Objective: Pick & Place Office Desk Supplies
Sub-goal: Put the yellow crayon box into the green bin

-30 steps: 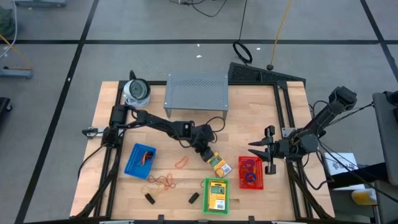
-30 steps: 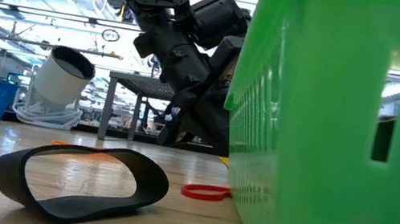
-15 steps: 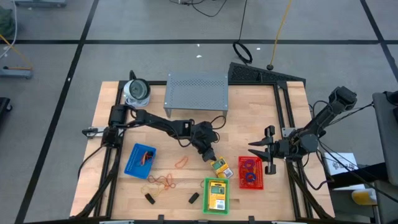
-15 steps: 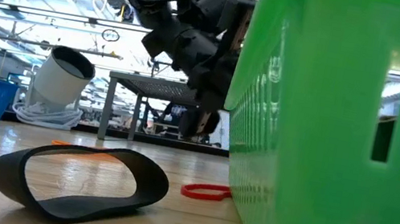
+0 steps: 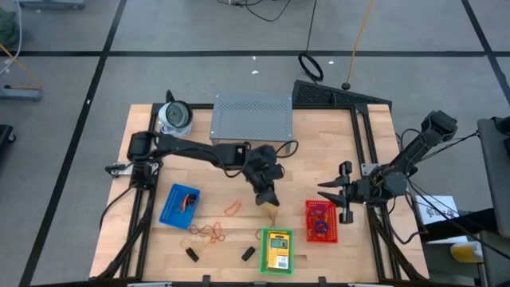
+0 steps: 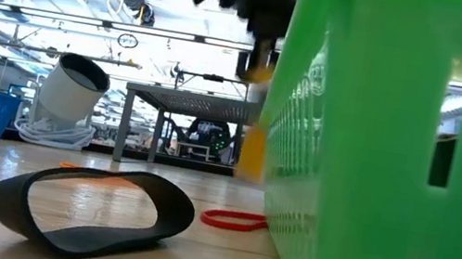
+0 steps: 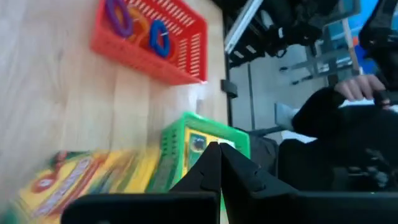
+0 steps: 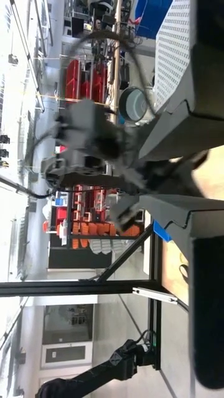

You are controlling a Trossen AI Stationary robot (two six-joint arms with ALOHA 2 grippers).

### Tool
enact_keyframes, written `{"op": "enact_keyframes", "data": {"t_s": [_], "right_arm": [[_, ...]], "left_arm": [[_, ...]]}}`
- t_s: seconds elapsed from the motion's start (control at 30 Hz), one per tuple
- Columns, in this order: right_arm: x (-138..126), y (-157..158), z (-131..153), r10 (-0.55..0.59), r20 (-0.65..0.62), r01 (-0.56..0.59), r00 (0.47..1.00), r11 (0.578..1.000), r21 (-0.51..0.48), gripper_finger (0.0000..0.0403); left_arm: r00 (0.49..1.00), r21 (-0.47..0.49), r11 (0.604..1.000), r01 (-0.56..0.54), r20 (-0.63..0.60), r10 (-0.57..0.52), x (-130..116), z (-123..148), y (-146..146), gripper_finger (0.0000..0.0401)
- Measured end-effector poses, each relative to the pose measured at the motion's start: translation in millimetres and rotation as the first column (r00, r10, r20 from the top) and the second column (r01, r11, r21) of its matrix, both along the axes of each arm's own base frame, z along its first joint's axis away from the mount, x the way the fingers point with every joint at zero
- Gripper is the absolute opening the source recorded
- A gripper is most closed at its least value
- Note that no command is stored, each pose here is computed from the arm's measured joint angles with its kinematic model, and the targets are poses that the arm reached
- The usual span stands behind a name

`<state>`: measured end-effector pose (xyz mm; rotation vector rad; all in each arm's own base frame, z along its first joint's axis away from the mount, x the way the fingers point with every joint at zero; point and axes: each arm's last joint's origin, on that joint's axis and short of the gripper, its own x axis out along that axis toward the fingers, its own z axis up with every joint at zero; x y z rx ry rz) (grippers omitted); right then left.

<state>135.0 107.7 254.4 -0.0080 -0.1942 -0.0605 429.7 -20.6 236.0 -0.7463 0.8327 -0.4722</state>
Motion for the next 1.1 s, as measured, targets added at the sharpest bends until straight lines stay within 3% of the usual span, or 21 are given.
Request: {"op": "enact_keyframes", "data": {"t_s": [0.23, 0.37, 0.5, 0.6, 0.97, 1.1], "right_arm": [[-0.1, -0.2, -0.2, -0.003, -0.001, 0.003, 1.0, 1.0, 0.0, 0.0089], [-0.1, -0.8, -0.5, -0.024, -0.007, 0.025, 1.0, 1.0, 0.004, 0.0089], [0.0, -0.7, -0.7, -0.024, -0.008, 0.024, 1.0, 1.0, 0.003, 0.0089], [0.1, -0.6, -0.9, -0.024, -0.01, 0.024, 1.0, 1.0, 0.002, 0.0089], [0.1, -0.6, -1.1, -0.023, -0.011, 0.023, 1.0, 1.0, 0.001, 0.0089], [0.1, -0.5, -1.1, -0.023, -0.011, 0.023, 1.0, 1.0, 0.0, 0.0089]], "left_arm": [[0.994, 0.05, 0.996, 0.077, 0.068, -0.08, -14.6, 56.7, -21.0, 0.0], [0.999, 0.183, 0.982, 0.043, 0.017, -0.046, -31.2, 65.8, -29.5, 0.0], [0.991, 0.412, 0.91, -0.055, -0.091, 0.101, -45.3, 59.8, -32.0, 0.0005], [0.979, 0.498, 0.865, -0.065, -0.135, 0.152, -50.3, 54.4, -36.3, 0.0013], [0.982, 0.515, 0.855, -0.065, -0.119, 0.146, -49.3, 53.1, -43.7, 0.0004], [0.982, 0.515, 0.855, -0.065, -0.119, 0.146, -49.3, 53.1, -43.7, 0.0019]]}}
